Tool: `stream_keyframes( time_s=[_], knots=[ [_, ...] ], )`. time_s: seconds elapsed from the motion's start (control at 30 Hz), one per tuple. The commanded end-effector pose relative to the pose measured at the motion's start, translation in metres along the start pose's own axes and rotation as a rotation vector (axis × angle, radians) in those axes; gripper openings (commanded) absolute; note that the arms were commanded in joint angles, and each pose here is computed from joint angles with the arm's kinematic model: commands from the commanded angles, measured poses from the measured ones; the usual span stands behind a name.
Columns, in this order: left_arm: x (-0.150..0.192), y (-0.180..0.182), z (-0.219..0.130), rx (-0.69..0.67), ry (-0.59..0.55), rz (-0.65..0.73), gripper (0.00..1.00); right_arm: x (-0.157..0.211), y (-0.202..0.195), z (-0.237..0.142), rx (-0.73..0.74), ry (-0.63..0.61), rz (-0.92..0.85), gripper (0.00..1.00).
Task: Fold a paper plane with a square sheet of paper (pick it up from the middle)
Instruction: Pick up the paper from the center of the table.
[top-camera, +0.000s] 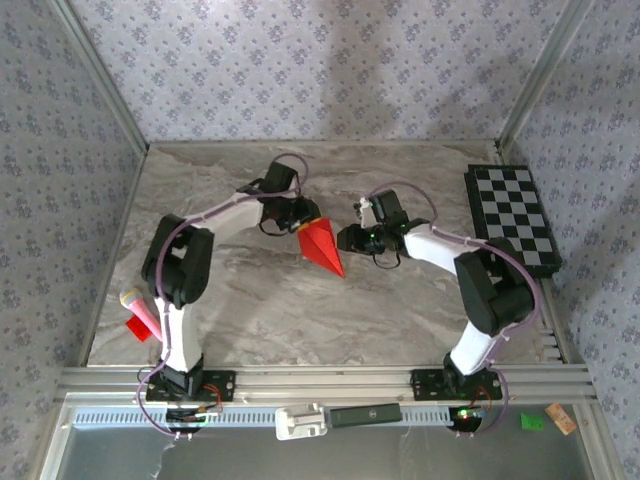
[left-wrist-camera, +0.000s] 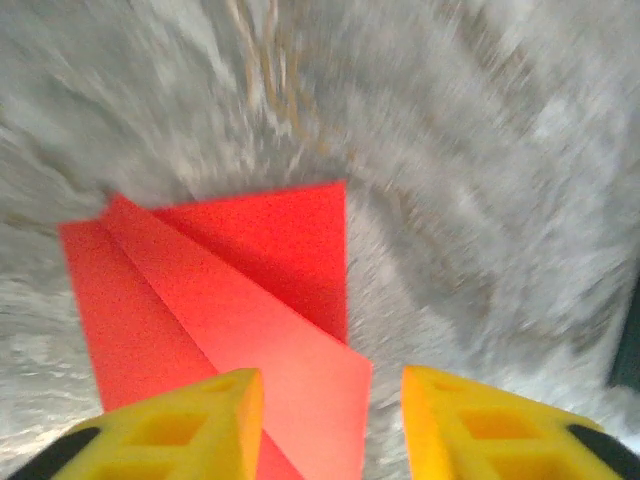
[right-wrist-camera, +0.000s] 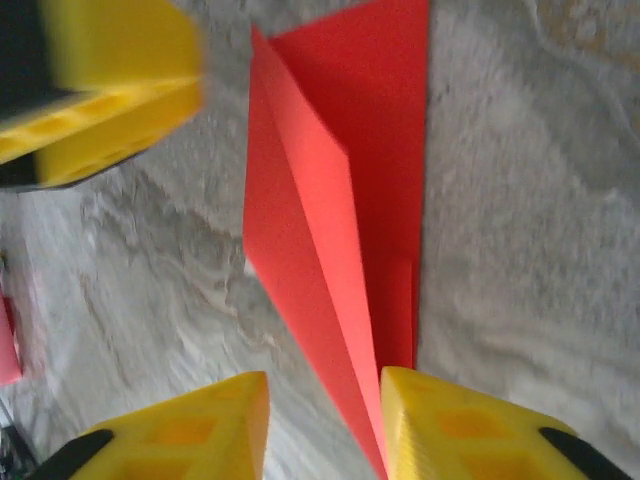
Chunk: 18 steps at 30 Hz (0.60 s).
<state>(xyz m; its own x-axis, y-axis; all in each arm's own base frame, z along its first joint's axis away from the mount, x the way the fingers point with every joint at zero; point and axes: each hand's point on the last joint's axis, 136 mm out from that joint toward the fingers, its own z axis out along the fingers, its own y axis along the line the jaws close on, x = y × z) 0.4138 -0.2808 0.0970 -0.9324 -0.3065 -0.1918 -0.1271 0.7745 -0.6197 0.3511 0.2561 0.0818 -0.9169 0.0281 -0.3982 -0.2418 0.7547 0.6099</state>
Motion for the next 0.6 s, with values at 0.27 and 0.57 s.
stream_keyframes(
  time_s=[0.27,0.57],
  knots=[
    [-0.025,0.081,-0.061,-0.024,-0.155,-0.269,0.70,-0.025,-0.002,0.046,-0.064,0.051,-0.013,0.36],
    [-0.017,0.098,-0.076,0.038,-0.190,-0.253,0.95,-0.032,0.007,0.062,-0.143,0.093,-0.022,0.21]
  ],
)
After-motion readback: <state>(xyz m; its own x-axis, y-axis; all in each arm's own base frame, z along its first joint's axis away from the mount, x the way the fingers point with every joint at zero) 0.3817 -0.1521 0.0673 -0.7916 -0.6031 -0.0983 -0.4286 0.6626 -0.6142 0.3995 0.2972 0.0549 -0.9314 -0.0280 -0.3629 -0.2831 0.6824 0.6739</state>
